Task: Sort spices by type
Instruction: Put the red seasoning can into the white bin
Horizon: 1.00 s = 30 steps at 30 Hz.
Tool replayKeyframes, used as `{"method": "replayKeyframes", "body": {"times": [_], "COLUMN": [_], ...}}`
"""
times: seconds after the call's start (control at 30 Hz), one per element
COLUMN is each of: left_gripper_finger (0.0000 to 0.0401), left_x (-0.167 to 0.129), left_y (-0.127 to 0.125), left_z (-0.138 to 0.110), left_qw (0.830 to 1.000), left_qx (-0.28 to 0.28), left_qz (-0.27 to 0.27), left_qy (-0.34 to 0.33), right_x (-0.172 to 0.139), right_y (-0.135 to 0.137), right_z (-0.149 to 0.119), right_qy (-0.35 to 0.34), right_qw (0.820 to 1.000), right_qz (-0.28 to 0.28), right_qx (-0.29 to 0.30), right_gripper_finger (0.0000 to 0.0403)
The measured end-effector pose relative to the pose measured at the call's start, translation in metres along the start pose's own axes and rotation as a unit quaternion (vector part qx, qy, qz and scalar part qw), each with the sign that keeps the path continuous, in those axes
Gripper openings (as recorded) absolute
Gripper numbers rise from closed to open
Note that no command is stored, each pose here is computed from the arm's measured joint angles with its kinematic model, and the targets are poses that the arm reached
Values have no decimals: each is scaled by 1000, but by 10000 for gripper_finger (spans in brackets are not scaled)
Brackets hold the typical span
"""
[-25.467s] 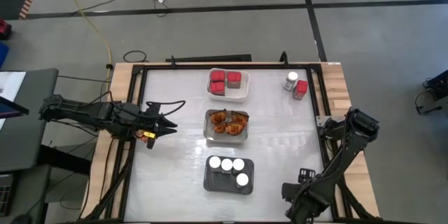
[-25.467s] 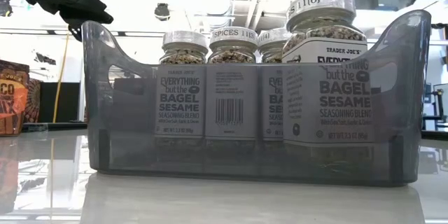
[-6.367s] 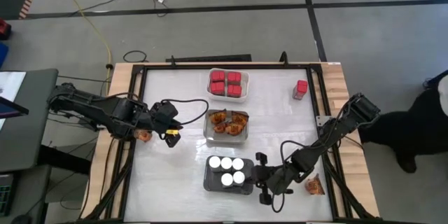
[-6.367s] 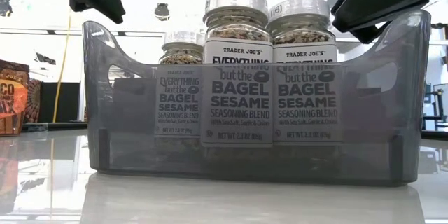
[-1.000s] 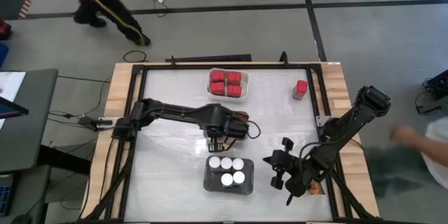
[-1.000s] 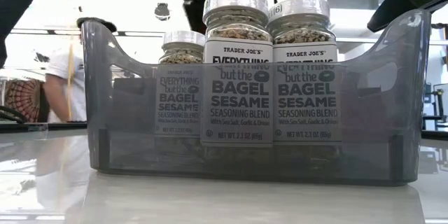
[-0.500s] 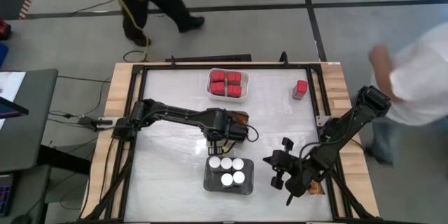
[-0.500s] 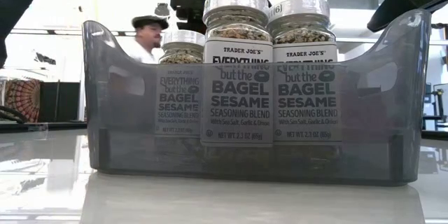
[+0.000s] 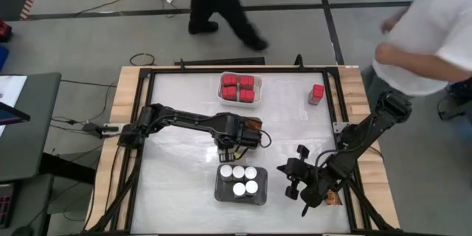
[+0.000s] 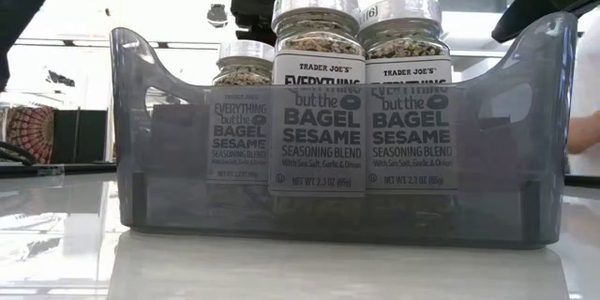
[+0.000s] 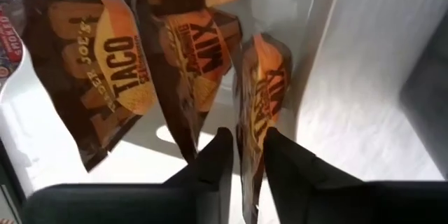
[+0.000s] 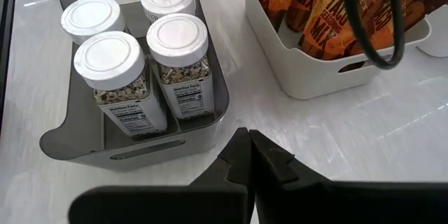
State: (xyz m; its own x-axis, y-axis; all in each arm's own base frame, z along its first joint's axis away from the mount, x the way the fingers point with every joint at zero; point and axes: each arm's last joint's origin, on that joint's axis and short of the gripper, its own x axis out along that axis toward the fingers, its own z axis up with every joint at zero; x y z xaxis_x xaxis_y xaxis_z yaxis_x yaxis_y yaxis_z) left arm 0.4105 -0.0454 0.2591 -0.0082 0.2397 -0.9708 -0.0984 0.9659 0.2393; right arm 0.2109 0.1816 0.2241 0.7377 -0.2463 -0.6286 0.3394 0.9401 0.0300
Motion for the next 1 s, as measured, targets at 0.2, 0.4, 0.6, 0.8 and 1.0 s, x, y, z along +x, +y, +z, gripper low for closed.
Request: {"method": "replayKeyframes", "body": {"times": [0.2,0.4,0.6,0.8,1.0], "left_gripper_finger": [112,122,123,123,123], "left_x": [-8,-36,-81,-128,-124], "left_y": [3,12,28,36,39], "left_z": [-4,-13,-40,-94,-167], "left_qw": [1000,999,994,978,955], "left_qx": [3,-18,-51,-75,-143], "left_qz": [6,1,-9,54,35], "left_qy": [5,-36,-99,-186,-256], "right_x": [0,0,0,6,23], "right_y": [0,0,1,1,-7], "right_z": [0,0,1,10,33], "right_qy": [0,0,-4,-19,-52], "right_qw": [1000,1000,1000,999,992], "right_qz": [0,0,5,12,9], "right_qx": [0,0,6,40,113], "right_gripper_finger": [27,27,27,27,29]}}
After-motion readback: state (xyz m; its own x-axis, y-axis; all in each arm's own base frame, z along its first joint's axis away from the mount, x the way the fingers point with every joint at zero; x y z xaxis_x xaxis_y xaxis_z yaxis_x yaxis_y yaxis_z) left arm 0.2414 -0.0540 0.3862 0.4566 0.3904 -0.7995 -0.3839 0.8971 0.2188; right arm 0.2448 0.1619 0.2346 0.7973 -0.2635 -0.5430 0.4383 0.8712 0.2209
